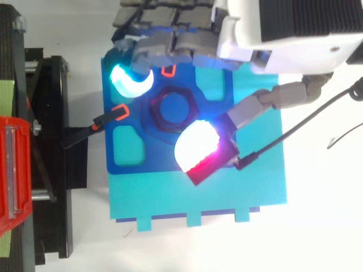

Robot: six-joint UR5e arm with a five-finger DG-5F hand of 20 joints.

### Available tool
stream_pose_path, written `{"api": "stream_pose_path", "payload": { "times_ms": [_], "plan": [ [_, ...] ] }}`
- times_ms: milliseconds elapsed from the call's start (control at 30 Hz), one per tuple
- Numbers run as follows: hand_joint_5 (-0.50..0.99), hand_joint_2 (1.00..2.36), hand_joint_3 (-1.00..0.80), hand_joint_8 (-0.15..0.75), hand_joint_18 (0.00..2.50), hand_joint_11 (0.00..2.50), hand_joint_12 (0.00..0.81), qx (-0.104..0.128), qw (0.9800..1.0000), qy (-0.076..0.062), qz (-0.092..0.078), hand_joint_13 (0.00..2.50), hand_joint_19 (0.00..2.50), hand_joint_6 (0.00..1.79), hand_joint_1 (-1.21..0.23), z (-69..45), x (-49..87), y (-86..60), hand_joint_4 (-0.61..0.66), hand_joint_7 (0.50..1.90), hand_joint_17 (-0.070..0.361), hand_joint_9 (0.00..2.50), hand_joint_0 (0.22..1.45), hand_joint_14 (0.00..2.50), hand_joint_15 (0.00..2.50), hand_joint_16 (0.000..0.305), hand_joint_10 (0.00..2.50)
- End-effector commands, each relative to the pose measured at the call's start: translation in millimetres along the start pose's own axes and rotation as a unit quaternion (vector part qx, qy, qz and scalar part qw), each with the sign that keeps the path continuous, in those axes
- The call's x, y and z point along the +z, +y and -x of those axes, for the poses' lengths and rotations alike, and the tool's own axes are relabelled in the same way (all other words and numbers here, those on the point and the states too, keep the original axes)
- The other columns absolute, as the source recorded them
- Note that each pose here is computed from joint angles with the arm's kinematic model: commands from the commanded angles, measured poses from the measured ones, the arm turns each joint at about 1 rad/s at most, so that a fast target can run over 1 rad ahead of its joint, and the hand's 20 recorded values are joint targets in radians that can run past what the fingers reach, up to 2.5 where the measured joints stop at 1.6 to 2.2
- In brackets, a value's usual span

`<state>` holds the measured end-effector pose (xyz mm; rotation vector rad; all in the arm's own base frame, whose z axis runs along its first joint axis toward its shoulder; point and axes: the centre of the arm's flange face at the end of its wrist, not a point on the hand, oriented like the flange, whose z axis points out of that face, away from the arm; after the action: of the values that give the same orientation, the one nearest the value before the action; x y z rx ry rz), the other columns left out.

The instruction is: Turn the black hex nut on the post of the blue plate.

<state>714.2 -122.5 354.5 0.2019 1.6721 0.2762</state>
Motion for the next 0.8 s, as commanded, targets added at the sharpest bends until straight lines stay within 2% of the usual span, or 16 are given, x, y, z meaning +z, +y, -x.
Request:
{"api": "stream_pose_path", "payload": {
  "times_ms": [0,33,67,167,233,367,533,700,767],
  "plan": [
    [-0.23,1.00,-0.50,0.263,0.00,0.00,0.401,0.001,0.9999,0.011,0.002,0.06,0.12,0.50,-0.28,-18.3,-1.2,3.6,0.17,0.72,0.136,0.23,0.39,0.00,0.03,0.060,0.00],
    [-0.23,1.00,-0.50,0.266,0.00,0.00,0.407,0.001,0.9999,0.012,0.003,0.05,0.11,0.50,-0.33,-22.5,-0.8,3.6,0.17,0.72,0.139,0.20,0.37,0.00,0.03,0.062,0.00],
    [-0.24,1.00,-0.50,0.260,0.00,0.00,0.411,0.000,1.0000,0.006,0.008,0.03,0.11,0.50,-0.42,-29.1,1.1,5.9,0.16,0.71,0.143,0.16,0.36,0.00,0.02,0.063,0.00],
    [-0.25,1.00,-0.50,0.251,0.00,0.00,0.410,-0.001,0.9999,-0.010,0.013,0.00,0.10,0.50,-0.47,-29.0,4.8,8.9,0.15,0.69,0.146,0.12,0.35,0.00,0.01,0.065,0.00],
    [-0.26,1.00,-0.50,0.244,0.00,0.00,0.410,-0.002,0.9996,-0.020,0.021,0.00,0.13,0.50,-0.37,-28.1,8.2,14.8,0.14,0.68,0.147,0.07,0.35,0.00,0.03,0.066,0.00],
    [-0.24,1.00,-0.50,0.227,0.00,0.00,0.397,-0.003,0.9997,-0.015,0.021,0.00,0.13,0.50,-0.15,-31.1,8.3,16.2,0.16,0.67,0.142,0.04,0.38,0.00,0.02,0.063,0.00],
    [-0.21,1.00,-0.50,0.223,0.00,0.00,0.383,-0.003,0.9998,-0.013,0.014,0.00,0.14,0.50,-0.05,-30.9,7.3,16.1,0.19,0.72,0.136,0.05,0.40,0.00,0.02,0.060,0.00],
    [-0.20,1.00,-0.50,0.226,0.00,0.00,0.382,-0.004,0.9999,-0.008,0.013,0.00,0.11,0.50,-0.05,-32.8,6.7,15.5,0.20,0.70,0.134,0.09,0.41,0.00,0.00,0.060,0.00],
    [-0.20,1.00,-0.50,0.225,0.00,0.00,0.377,-0.006,0.9999,-0.005,0.011,0.00,0.12,0.50,-0.15,-33.5,6.0,15.2,0.20,0.72,0.132,0.06,0.41,0.00,0.02,0.059,0.00]
  ]
}}
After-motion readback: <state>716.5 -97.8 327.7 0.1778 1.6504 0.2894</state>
